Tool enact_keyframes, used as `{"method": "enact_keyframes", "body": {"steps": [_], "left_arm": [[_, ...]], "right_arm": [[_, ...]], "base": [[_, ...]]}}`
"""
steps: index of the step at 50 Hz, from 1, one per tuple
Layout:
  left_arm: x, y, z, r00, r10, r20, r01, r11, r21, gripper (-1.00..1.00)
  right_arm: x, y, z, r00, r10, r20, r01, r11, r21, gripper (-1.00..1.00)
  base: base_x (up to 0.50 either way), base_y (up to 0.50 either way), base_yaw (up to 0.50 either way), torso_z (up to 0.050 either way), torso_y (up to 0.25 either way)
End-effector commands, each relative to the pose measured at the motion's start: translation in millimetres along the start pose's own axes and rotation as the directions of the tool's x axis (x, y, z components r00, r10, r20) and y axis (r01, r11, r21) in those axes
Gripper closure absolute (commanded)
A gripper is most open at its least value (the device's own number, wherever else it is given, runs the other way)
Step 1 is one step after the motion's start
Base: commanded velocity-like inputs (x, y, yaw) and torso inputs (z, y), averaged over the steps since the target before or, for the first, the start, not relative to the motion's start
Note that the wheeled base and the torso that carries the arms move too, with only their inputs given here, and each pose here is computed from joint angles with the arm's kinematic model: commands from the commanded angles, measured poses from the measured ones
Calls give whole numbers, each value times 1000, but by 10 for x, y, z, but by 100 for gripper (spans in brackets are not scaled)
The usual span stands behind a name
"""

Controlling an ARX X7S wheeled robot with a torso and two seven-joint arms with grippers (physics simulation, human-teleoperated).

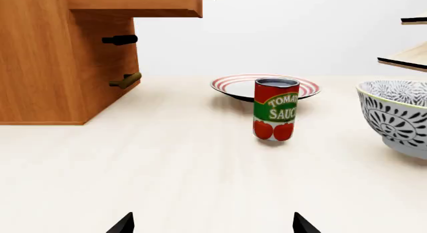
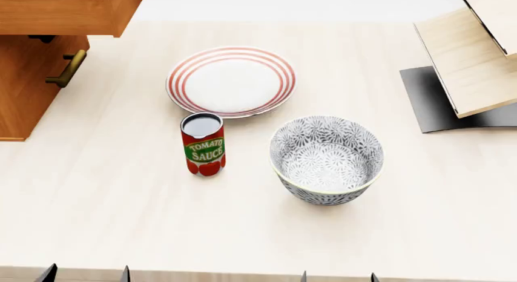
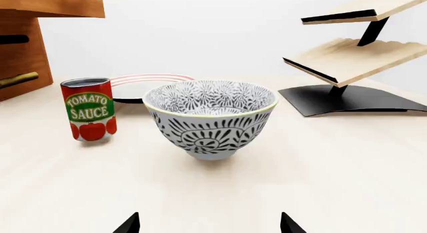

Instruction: Close the top drawer of the cabinet.

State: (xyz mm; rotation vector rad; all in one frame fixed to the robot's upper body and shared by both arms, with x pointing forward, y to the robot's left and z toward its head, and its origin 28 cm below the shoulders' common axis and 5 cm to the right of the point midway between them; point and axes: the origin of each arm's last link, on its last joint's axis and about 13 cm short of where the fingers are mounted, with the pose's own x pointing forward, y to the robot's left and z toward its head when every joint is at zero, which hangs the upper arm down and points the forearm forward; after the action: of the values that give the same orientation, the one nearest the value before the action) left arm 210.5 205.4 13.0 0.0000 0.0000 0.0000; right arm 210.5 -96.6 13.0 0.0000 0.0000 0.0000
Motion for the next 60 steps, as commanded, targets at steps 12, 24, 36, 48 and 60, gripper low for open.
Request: {"method": "enact_keyframes", "body": {"steps": [12, 24, 36, 48, 60], "left_arm": [[-332, 208, -288, 988, 115, -107, -103, 988, 113, -100], [-394, 274, 80, 985, 170, 4, -169, 973, 158, -100], [49, 197, 794, 975, 197, 101, -207, 973, 104, -100], [207, 216, 1338, 982, 84, 170, -118, 972, 204, -100], [499, 117, 1806, 976, -44, 213, -60, 888, 455, -100]], "right_arm": [[-314, 25, -65, 1000, -26, -1, 26, 995, 93, -100], [-225, -192, 646, 978, -184, 101, 140, 930, 340, -100], [500, -442, 1476, 891, -432, 143, 298, 792, 533, -100], [390, -302, 1544, 888, -426, 172, 299, 820, 489, -100], [472, -134, 1646, 898, -409, 163, 286, 823, 490, -100]], "base": [[0, 0, 0, 0, 0], [0, 0, 0, 0, 0], [0, 0, 0, 0, 0], [0, 0, 0, 0, 0], [0, 0, 0, 0, 0]]}}
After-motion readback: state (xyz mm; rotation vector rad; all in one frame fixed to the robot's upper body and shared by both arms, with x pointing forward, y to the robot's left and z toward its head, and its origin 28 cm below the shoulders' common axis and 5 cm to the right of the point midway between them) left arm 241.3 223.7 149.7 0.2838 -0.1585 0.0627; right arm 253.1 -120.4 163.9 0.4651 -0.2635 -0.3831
